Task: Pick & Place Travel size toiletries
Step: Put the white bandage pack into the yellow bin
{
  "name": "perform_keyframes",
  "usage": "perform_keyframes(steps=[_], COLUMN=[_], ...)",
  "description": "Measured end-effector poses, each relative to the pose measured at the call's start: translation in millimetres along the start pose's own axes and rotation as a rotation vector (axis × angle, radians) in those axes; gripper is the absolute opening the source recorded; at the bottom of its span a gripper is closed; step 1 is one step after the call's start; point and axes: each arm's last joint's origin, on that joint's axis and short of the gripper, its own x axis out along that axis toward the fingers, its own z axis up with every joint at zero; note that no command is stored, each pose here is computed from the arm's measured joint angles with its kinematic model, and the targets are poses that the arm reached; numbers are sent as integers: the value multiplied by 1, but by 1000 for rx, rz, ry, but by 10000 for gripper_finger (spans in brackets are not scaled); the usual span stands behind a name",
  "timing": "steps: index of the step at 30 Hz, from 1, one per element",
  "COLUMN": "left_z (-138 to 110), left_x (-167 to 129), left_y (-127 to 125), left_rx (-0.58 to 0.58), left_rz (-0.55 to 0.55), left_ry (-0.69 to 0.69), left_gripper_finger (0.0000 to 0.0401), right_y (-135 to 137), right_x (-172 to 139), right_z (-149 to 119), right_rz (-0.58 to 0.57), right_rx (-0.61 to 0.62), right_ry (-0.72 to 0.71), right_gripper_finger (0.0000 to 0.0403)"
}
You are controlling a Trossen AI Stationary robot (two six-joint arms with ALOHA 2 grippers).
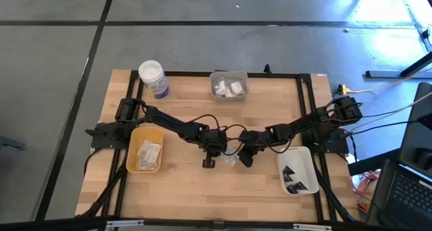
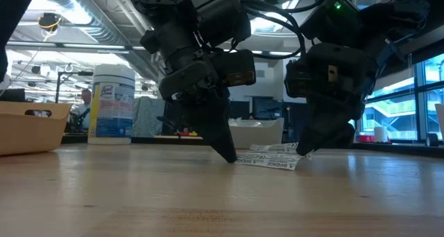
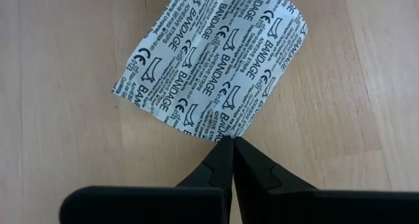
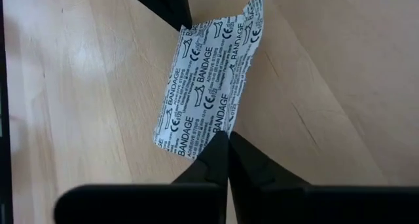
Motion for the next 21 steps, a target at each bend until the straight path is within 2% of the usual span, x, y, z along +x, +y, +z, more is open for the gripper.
perform_keyframes(steps=[3,6,15,21], left_z=[0,0,-2,-3], left_x=[0,0,-1,-10], left_y=[-1,-2,0,9], left_rx=[13,15,-29,-106], left_rz=[0,-12,-66,-195], left_ry=[-4,-2,31,58], left_gripper_finger=[7,29,147,184], right_y=[0,0,7,23], right_x=[0,0,-2,-15], right_z=[0,0,-6,-8], right_rz=[0,3,55,93], right_rx=[-4,-8,-57,-115], right_ry=[0,7,48,12], right_gripper_finger=[4,3,1,1])
